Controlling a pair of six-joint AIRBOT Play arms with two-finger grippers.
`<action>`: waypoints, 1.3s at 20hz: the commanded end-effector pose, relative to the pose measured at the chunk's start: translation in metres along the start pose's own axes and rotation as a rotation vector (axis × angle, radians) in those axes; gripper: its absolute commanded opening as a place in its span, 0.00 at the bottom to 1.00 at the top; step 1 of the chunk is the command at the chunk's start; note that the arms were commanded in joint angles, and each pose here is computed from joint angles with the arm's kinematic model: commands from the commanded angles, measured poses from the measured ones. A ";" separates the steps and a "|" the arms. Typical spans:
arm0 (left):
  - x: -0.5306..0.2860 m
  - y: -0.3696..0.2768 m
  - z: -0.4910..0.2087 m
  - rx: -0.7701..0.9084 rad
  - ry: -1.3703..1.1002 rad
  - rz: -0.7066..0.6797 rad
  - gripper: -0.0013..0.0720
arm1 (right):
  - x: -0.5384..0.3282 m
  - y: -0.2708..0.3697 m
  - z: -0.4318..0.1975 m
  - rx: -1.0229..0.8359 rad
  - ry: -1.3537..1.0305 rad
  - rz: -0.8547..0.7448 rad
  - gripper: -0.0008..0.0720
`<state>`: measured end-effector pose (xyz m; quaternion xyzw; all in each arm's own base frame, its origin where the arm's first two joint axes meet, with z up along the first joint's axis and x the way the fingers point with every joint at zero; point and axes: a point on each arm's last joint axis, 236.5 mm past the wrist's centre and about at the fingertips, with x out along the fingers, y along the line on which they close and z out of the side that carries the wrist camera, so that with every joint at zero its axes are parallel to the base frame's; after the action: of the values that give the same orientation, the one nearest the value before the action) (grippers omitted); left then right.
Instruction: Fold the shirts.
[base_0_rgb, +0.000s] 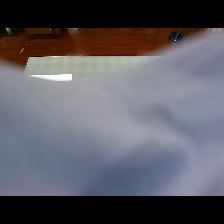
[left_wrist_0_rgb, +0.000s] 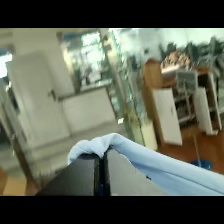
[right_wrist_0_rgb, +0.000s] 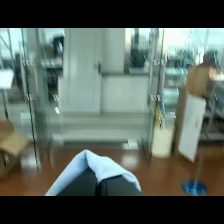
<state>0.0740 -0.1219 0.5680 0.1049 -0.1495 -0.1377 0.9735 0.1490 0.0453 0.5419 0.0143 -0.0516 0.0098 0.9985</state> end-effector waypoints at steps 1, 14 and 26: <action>-0.021 -0.003 -0.065 -0.125 0.283 0.040 0.05 | -0.026 -0.015 -0.080 -0.017 0.351 -0.085 0.04; 0.112 0.013 -0.441 -0.677 1.020 -0.229 0.05 | 0.161 -0.069 -0.388 0.284 1.187 0.097 0.04; 0.316 0.020 -0.613 -0.718 0.889 -0.096 0.05 | 0.368 -0.119 -0.491 0.372 0.745 -0.073 0.04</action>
<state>0.5149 -0.0952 0.1045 -0.1770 0.3780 -0.1978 0.8869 0.5296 -0.0325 0.0979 0.1844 0.3765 0.0193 0.9077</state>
